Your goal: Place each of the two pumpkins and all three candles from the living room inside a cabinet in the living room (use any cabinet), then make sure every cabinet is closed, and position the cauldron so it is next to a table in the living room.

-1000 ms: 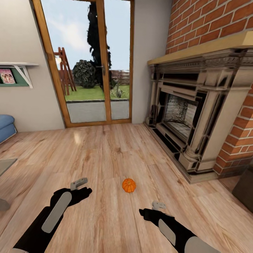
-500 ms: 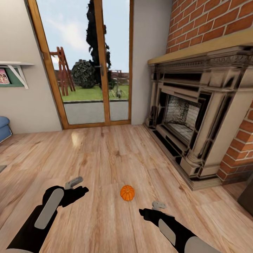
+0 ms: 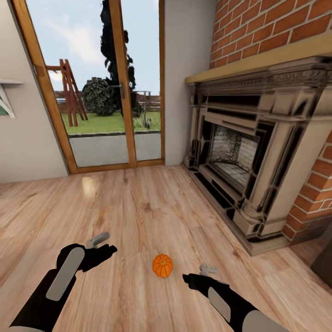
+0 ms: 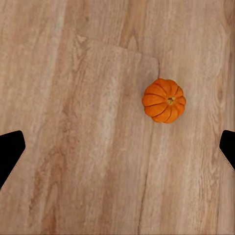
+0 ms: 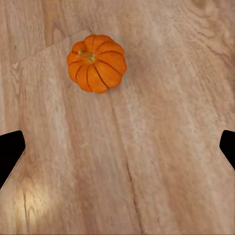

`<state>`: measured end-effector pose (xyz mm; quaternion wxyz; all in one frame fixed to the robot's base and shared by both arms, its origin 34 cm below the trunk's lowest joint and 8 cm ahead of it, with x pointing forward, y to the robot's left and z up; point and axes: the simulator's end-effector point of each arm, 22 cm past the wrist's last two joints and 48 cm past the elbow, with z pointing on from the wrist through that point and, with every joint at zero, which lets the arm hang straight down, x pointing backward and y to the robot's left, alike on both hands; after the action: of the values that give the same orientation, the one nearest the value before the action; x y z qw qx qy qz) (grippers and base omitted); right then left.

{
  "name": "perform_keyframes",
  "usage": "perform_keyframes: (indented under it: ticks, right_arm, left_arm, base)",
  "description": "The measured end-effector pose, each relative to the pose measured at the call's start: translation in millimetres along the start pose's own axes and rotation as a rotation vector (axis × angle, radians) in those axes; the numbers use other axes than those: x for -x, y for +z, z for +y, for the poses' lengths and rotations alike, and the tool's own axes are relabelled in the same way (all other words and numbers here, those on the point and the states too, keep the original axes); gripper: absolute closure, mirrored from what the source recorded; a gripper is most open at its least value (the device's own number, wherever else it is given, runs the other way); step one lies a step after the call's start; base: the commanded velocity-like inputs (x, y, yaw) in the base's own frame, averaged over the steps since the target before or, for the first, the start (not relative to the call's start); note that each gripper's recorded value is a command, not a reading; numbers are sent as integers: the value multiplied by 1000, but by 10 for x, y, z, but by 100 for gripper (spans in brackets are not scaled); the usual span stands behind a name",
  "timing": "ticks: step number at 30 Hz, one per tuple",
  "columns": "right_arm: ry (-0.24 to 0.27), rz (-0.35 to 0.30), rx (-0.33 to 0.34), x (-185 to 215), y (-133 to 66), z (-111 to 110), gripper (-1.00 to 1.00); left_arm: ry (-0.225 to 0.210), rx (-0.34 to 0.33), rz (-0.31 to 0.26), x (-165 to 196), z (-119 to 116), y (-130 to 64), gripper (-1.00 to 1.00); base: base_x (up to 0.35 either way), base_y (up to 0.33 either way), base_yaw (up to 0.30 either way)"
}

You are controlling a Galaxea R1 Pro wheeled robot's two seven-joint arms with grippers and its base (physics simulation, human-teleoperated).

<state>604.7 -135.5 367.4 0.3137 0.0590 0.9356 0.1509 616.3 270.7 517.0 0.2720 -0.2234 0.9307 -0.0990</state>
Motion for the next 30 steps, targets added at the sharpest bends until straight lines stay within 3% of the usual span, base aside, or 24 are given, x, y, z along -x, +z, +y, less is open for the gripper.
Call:
perform_keyframes:
  ticks: [22,30]
  right_arm:
    - [13,-1,5,9,0,5,-100]
    - [30,13,119,-34,-13,233,-100]
  left_arm:
    - [0,-1,1,-3,-4,1,-100]
    - [0,-1,1,-3,-5,2,-100]
  base:
    - [275,197,-1]
    - [208,206,0]
